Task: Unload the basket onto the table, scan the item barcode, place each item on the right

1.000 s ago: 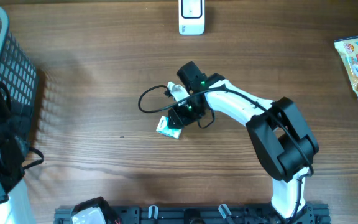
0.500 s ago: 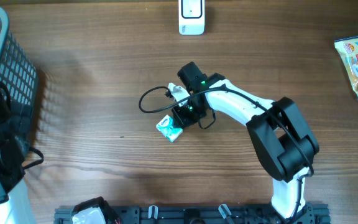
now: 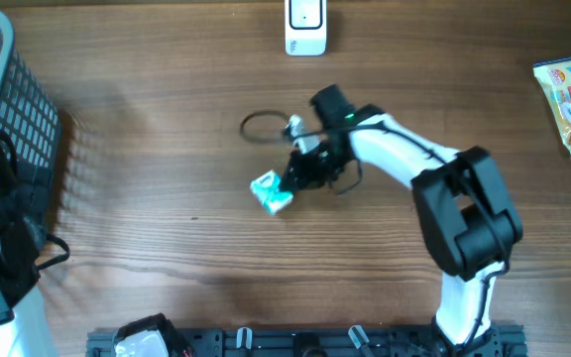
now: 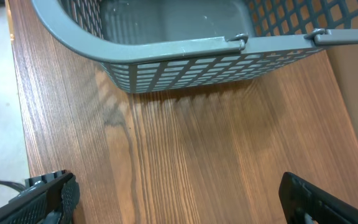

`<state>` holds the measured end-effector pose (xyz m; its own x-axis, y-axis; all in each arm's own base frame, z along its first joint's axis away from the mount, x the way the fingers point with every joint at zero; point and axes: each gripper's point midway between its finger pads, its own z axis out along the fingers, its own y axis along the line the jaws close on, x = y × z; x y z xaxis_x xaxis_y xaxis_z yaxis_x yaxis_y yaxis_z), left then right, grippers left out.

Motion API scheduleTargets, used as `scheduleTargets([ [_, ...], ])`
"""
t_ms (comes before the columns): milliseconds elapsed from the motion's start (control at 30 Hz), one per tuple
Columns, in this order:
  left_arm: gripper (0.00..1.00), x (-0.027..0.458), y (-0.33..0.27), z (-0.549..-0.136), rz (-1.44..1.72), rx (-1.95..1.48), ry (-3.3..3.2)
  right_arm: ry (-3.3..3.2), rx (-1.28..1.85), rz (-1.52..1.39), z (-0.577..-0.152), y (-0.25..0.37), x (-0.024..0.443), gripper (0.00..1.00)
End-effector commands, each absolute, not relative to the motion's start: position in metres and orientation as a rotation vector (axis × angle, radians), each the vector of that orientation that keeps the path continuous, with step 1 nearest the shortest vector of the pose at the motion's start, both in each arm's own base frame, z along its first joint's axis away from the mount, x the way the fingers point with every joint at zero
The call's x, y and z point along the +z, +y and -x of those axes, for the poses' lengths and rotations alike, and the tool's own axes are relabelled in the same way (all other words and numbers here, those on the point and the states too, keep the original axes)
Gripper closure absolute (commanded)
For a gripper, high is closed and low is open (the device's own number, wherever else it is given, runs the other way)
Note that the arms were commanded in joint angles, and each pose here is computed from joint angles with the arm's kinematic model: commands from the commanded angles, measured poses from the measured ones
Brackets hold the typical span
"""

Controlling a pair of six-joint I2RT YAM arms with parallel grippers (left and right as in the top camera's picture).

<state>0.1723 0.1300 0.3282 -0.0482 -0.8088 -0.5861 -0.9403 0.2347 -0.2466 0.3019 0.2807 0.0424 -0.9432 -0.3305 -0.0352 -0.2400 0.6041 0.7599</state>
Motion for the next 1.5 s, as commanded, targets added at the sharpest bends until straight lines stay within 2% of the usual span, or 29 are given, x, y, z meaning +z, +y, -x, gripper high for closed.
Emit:
scheduleTargets([
  [0, 0.0, 0.33, 0.13, -0.172, 1.597, 0.266, 1.884, -2.531, -1.575, -0.297, -0.319, 0.266, 0.07, 0.96],
  [167, 0.0, 0.33, 0.13, -0.172, 1.597, 0.266, 1.884, -2.383, -1.917, -0.29, -0.339, 0.242, 0.107, 0.96],
  [400, 0.0, 0.33, 0.13, -0.172, 1.597, 0.266, 1.884, -2.179, -2.243, -0.307, -0.352, 0.222, 0.149, 0.96],
  [1467, 0.0, 0.33, 0.13, -0.172, 1.597, 0.266, 1.884, -2.094, -2.194, -0.195, -0.374, 0.225, 0.163, 0.96],
])
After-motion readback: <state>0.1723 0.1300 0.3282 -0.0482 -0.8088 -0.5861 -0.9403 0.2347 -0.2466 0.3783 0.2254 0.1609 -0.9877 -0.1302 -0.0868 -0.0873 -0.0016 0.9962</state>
